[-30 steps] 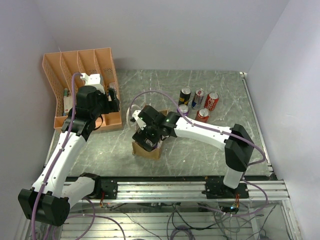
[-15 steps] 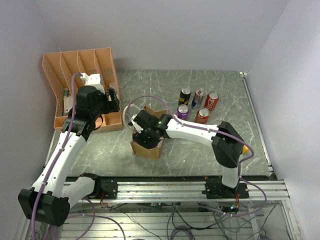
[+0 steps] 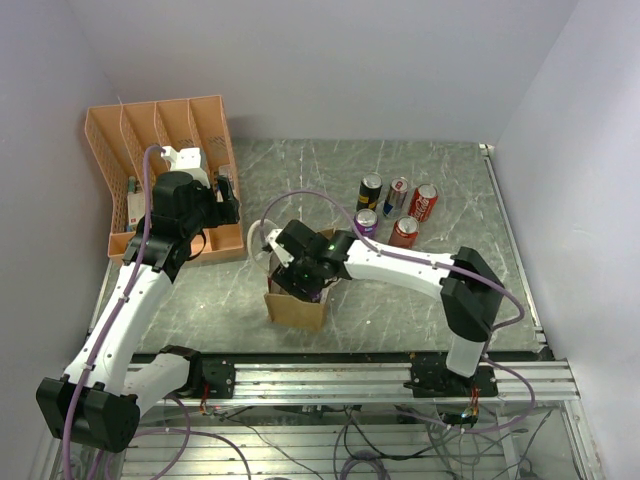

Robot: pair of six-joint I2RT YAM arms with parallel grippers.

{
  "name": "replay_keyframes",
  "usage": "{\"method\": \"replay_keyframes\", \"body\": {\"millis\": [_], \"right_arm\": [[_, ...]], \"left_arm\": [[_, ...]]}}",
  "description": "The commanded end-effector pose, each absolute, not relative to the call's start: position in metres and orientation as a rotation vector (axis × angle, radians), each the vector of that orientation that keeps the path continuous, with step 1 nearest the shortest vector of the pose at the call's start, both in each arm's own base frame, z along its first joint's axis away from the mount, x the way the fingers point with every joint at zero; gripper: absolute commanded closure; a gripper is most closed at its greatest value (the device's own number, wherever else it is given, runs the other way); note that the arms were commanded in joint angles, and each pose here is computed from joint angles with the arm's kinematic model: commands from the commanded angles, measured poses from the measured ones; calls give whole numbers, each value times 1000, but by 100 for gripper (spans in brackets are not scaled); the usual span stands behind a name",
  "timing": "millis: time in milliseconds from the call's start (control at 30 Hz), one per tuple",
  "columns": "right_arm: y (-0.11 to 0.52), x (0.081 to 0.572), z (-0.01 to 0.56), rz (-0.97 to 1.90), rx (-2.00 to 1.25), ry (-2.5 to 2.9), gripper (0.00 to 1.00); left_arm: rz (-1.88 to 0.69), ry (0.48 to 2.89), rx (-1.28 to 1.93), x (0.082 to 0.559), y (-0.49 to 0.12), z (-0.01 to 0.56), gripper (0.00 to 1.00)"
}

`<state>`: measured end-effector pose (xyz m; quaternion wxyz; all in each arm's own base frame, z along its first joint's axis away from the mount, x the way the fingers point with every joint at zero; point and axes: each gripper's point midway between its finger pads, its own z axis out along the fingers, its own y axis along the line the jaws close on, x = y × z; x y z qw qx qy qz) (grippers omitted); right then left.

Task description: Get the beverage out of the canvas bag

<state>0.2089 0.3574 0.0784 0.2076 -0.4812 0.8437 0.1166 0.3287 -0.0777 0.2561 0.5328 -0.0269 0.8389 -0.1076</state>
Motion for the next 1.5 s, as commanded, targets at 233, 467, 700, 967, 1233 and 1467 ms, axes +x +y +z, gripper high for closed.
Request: {"method": "replay_keyframes", "body": {"millis": [233, 467, 700, 967, 1233, 1467], "right_arm": [[370, 256, 163, 588, -914, 2209, 100], [344, 273, 227, 862, -728, 2062, 100], [301, 271, 292, 1059, -573, 1811, 100], [241, 264, 348, 905, -382, 1576, 100], [177, 274, 355, 598, -188, 1564, 100], [91, 299, 298, 118, 206, 1731, 100]], "left_arm": [[-265, 1972, -59, 332, -79, 264, 11], [-263, 1975, -58, 332, -79, 263, 11], [-270, 1977, -56, 332, -81, 262, 11], [-274, 1975, -54, 332, -81, 263, 11], [-275, 1977, -52, 332, -81, 262, 11], [-273, 1979, -53, 333, -81, 261, 11]]}}
